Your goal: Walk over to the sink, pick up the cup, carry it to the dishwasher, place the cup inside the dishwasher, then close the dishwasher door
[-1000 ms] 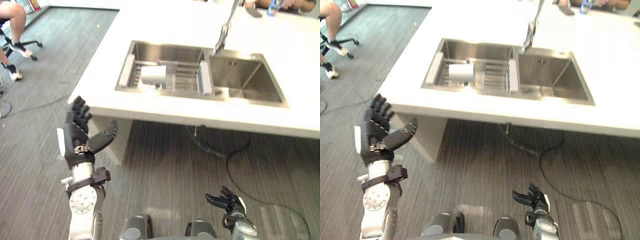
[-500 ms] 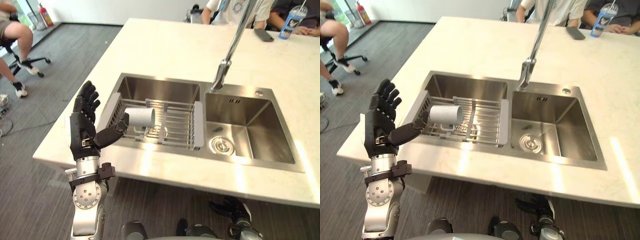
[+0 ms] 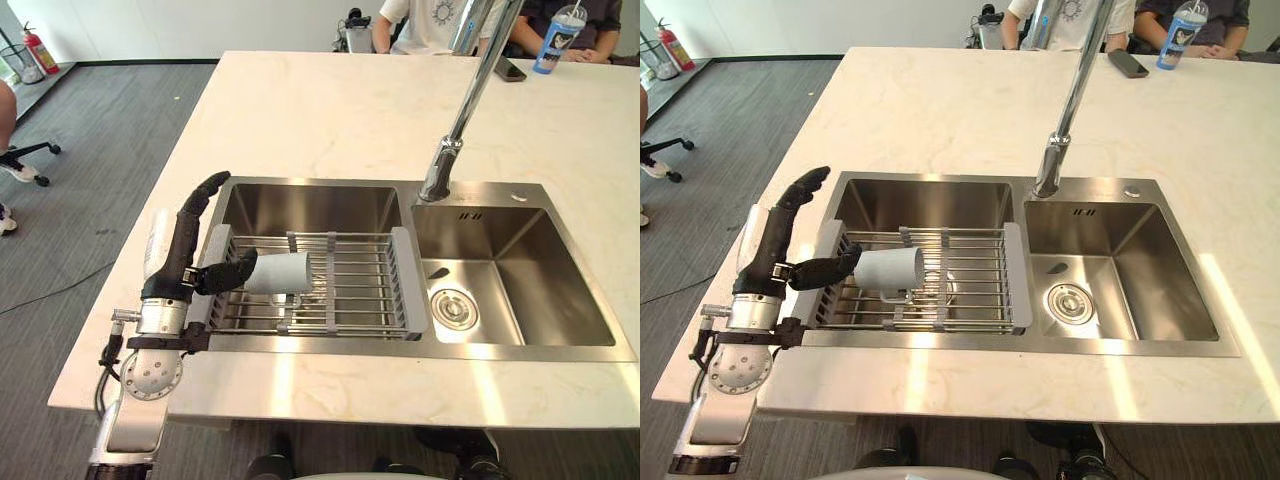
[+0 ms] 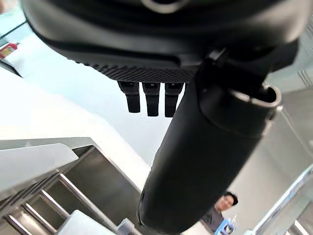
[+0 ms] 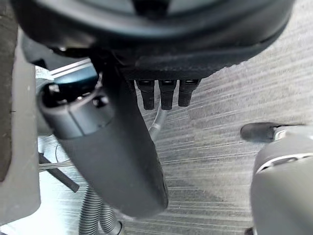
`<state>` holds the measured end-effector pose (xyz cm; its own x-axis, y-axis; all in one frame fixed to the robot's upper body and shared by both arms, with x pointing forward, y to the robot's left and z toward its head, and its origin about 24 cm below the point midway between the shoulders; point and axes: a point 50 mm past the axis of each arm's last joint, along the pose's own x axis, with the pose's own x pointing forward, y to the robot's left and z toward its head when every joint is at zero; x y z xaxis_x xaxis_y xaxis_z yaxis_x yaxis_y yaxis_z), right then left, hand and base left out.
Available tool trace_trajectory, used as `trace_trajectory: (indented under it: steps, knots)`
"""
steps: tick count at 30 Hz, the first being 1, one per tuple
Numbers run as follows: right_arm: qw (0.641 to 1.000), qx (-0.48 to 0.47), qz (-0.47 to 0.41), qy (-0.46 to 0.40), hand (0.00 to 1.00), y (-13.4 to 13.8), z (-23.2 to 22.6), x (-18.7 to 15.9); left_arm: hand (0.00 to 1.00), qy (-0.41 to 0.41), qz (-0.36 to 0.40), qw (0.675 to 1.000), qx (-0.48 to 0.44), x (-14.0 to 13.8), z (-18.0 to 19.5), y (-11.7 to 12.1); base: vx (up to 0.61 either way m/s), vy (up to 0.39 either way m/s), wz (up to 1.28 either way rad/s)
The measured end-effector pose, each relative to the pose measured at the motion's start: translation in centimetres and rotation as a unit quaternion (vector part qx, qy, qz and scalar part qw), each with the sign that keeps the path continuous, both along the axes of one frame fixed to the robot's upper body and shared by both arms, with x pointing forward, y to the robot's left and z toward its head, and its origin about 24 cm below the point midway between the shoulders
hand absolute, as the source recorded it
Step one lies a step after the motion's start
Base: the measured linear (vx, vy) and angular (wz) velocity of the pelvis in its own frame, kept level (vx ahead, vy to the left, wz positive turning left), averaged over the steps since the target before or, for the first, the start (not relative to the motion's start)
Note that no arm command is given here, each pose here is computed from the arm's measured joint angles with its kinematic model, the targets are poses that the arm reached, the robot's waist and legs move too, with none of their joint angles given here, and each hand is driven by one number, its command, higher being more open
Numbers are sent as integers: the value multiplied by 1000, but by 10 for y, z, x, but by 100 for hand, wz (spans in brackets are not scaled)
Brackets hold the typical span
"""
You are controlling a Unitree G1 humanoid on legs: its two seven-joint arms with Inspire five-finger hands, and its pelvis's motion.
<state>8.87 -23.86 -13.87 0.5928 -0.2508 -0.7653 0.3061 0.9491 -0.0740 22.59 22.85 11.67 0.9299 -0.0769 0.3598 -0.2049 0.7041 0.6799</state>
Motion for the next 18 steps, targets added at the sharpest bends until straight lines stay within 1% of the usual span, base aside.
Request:
trace_trajectory:
  steps: [3, 9, 13, 18]
  knots:
    - [1000, -3, 4, 2, 90, -1, 0, -1, 90, 32, -2, 999, 30, 2, -8, 6, -28, -28, -9]
    - [1000, -8, 21, 11, 90, -2, 0, -5, 90, 60, -11, 996, 65, 3, -11, 11, -6, -13, -7]
    - [999, -11, 45, 14, 90, 1, -1, -3, 90, 77, -37, 993, 84, 3, -14, 7, 0, 0, 0]
    - [998, -16, 65, 15, 90, 3, 0, 1, 90, 112, -77, 987, 88, -1, -27, -6, 0, 0, 0]
